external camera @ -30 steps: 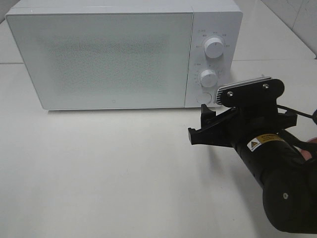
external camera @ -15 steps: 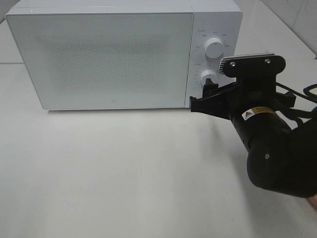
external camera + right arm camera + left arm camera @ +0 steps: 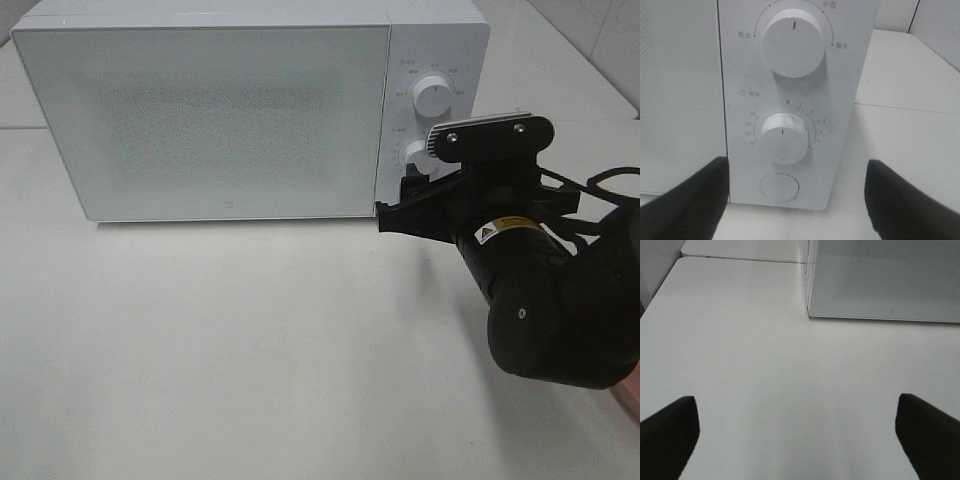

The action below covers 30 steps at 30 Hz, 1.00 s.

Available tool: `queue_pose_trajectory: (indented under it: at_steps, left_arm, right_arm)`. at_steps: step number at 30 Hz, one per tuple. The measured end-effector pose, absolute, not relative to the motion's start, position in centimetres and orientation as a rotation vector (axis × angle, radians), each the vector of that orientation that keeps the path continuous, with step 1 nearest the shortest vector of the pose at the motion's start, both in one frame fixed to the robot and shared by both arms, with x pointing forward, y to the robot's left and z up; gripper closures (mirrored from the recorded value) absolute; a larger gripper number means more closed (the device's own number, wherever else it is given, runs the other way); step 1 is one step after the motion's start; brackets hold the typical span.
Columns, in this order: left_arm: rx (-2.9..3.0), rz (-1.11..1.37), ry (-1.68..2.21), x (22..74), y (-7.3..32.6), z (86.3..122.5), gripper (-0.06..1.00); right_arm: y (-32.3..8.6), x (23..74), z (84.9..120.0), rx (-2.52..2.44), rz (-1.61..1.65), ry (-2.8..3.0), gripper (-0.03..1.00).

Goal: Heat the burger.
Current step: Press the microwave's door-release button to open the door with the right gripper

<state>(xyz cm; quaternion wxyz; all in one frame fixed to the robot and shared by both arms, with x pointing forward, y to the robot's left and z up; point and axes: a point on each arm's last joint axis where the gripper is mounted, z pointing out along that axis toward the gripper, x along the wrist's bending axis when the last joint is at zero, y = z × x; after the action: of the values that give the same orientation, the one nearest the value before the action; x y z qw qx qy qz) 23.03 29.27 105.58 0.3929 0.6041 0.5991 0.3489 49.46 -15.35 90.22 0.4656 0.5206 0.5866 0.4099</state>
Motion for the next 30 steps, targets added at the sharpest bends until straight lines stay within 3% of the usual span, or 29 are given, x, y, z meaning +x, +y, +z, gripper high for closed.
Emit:
queue_pose_trajectory:
  at_steps: [8,14,17,19,20,22,30]
  left_arm:
    - [1.533,0.885,1.521,23.0,29.3,105.6,-0.04]
    - [1.533,0.885,1.521,23.0,29.3,105.6,-0.04]
    - [1.533,0.885,1.521,23.0,29.3,105.6,-0.04]
    - [1.533,0.885,1.521,23.0,29.3,105.6,-0.04]
    - [1.533,0.885,1.521,23.0,29.3,105.6,-0.04]
    - [1.533,0.885,1.521,23.0,29.3,105.6,-0.04]
    - [1.533,0.885,1.521,23.0,29.3,105.6,-0.04]
  right_arm:
    - [-15.3,49.5,90.2,1.320,1.039,1.415,0.24]
    - [-15.3,49.5,90.2,1.482,1.168,1.304,0.32]
    - [-15.3,49.4,90.1,1.635,1.283,1.191,0.40]
    - [-15.2,49.4,89.9,1.822,1.394,1.074,0.51]
    - [-15.2,49.4,89.9,1.822,1.394,1.074,0.51]
    - [-15.0,49.3,89.5,2.086,1.528,0.864,0.69]
    - [-14.9,49.1,89.0,2.414,1.668,0.473,0.91]
